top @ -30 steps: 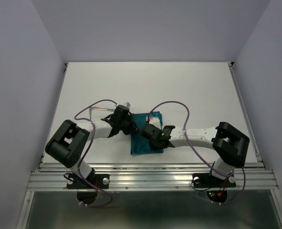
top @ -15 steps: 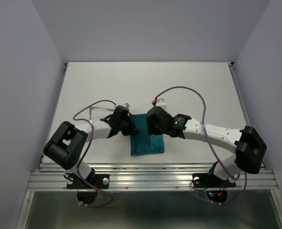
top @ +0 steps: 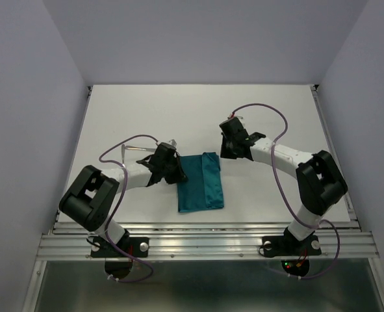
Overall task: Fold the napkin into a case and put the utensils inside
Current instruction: Fold the lower triangle-folded napkin at the center of the board.
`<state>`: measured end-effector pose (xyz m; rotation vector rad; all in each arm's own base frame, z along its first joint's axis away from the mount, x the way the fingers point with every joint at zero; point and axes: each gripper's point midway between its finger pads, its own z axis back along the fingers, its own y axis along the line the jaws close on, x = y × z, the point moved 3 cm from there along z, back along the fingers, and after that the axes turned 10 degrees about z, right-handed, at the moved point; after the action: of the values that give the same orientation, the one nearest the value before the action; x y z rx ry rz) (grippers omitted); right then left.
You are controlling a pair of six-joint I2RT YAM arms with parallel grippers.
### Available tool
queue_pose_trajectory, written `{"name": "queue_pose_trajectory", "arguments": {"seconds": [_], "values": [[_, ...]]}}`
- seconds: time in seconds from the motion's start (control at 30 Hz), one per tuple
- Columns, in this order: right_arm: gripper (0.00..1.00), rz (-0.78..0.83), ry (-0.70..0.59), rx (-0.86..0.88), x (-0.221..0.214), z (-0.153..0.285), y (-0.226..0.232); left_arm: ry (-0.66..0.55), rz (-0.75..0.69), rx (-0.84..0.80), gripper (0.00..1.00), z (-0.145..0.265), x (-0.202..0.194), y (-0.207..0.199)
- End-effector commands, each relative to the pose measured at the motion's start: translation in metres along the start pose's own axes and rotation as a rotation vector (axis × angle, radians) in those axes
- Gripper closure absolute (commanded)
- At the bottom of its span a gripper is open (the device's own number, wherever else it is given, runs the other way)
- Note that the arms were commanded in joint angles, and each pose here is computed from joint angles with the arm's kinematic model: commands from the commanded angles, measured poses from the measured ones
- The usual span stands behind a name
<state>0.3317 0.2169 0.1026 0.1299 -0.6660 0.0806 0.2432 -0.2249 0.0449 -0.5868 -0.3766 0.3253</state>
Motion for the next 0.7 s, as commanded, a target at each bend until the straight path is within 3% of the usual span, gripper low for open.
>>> {"name": "queue_pose_trajectory", "arguments": {"seconds": [0.0, 0.67], "values": [[0.99, 0.026, -0.07, 0.084, 0.029, -0.008, 0.02, -0.034, -0.031, -0.004, 1.0, 0.002, 0.011, -0.01], [0.99, 0.019, -0.01, 0.163, 0.009, -0.05, 0.037, -0.008, -0.076, 0.005, 1.0, -0.026, 0.018, -0.017]]}}
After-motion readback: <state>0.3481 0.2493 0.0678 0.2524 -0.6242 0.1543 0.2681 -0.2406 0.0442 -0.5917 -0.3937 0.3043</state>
